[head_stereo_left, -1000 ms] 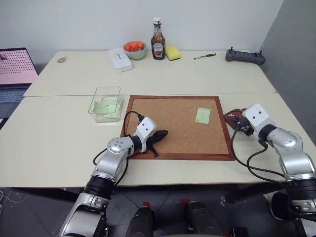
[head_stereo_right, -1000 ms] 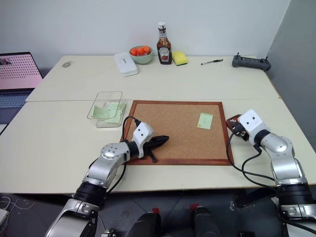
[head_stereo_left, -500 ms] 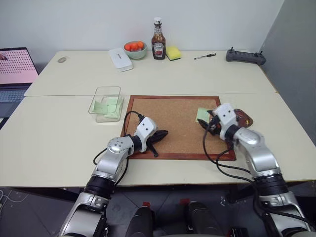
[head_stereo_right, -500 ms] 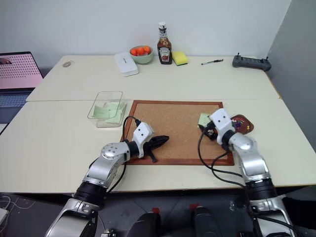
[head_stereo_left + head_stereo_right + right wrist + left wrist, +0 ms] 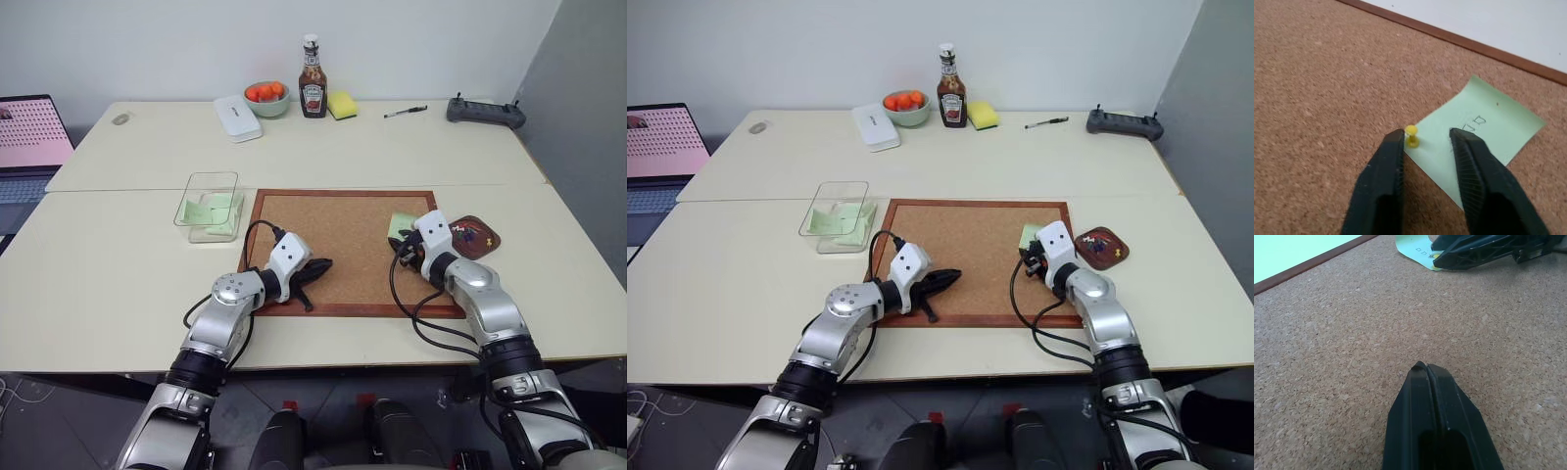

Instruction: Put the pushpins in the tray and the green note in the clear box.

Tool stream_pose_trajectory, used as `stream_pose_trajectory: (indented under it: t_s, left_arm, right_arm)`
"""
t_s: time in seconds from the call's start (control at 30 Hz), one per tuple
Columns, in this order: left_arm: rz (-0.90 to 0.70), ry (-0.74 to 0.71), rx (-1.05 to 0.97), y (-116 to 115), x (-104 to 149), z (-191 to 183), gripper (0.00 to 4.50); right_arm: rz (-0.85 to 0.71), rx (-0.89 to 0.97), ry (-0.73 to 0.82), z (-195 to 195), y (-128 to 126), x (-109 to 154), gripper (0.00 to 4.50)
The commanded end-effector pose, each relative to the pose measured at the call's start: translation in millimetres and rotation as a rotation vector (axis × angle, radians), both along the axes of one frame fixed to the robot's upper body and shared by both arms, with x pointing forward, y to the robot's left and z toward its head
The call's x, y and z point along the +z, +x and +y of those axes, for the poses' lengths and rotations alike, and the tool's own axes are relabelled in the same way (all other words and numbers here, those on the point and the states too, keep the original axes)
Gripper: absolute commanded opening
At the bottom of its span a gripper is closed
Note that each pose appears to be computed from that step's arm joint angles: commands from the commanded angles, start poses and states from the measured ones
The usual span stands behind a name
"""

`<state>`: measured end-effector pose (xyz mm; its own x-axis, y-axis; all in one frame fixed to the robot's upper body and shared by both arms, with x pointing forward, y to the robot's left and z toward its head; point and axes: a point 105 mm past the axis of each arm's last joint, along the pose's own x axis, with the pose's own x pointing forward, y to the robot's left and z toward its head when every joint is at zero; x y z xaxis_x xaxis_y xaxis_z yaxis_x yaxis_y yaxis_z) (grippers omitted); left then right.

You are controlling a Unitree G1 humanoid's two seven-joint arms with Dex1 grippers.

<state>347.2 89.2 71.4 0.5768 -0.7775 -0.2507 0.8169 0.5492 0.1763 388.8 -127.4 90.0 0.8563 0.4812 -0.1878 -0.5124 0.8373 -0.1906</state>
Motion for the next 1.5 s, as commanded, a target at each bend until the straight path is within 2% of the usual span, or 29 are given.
stream_pose_trajectory:
  t_s: [0.03, 0.13, 0.3, 0.53, 0.73, 1.07, 1.3, 1.5]
  left_arm:
    - [0.103, 0.058, 0.016, -9, -30, 7, 0.0]
    - [0.103, 0.059, 0.016, -9, -30, 8, 0.0]
    - [0.104, 0.06, 0.016, -10, -30, 9, 0.0]
    - [0.105, 0.061, 0.019, -10, -31, 9, 0.0]
    - [0.105, 0.062, 0.022, -10, -31, 9, 0.0]
    - [0.1, 0.055, 0.05, -4, -29, 12, 0.0]
    - [0.097, 0.05, 0.054, -3, -28, 12, 0.0]
    - [0.097, 0.051, 0.049, -3, -28, 11, 0.0]
  right_arm:
    - [-0.057, -0.012, 0.011, 0, 6, 15, 0.59]
    - [-0.061, -0.009, 0.01, 2, 6, 16, 0.02]
    - [-0.078, 0.005, 0.016, 6, 6, 21, 0.02]
    - [-0.187, 0.074, 0.029, 12, -1, 53, 0.02]
    - [-0.25, 0.134, -0.038, 15, -6, 70, 0.02]
    - [-0.274, 0.191, -0.097, 16, -13, 75, 0.02]
    - [-0.276, 0.126, -0.129, -11, -18, 79, 0.02]
    - [-0.242, -0.026, -0.274, -71, -20, 78, 0.02]
